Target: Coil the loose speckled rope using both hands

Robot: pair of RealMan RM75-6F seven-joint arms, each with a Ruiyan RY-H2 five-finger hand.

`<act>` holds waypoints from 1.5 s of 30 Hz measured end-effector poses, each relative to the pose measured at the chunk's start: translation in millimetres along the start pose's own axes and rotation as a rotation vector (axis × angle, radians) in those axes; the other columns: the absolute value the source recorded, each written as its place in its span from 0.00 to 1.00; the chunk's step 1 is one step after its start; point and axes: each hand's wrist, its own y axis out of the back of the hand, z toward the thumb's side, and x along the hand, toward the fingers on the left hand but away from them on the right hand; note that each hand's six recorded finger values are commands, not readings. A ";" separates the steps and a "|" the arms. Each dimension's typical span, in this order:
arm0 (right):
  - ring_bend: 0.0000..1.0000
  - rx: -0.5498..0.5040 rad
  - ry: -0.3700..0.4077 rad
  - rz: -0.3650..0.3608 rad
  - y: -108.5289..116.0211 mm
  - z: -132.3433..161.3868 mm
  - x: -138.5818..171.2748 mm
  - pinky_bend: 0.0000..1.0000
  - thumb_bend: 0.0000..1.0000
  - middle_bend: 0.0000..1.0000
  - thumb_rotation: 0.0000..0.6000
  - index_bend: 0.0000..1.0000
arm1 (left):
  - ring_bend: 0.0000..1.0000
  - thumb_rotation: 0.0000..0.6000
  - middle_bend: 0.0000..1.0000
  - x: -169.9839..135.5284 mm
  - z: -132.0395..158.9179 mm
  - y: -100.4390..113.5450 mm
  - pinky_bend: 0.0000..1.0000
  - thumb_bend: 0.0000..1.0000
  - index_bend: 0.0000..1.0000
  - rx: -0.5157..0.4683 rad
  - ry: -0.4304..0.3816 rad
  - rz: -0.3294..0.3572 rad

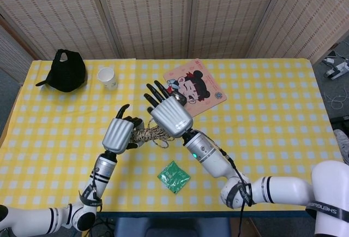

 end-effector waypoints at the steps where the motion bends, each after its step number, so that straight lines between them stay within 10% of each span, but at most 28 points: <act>1: 0.00 -0.001 -0.005 0.001 -1.3 -2.3 -0.1 0.00 0.52 0.21 1.00 0.65 | 0.54 1.00 0.79 -1.0 3.0 0.7 0.09 0.24 0.75 -0.025 -0.008 -0.002; 28: 0.00 -0.066 -0.063 0.060 -42.8 -44.3 15.8 0.00 0.52 0.21 1.00 0.65 | 0.54 1.00 0.79 0.7 22.6 37.4 0.09 0.24 0.76 -0.485 -0.078 0.062; 45: 0.00 -0.144 -0.110 0.129 -66.9 -72.7 35.0 0.00 0.53 0.21 1.00 0.65 | 0.54 1.00 0.79 5.5 8.3 65.8 0.09 0.24 0.76 -0.563 -0.079 0.150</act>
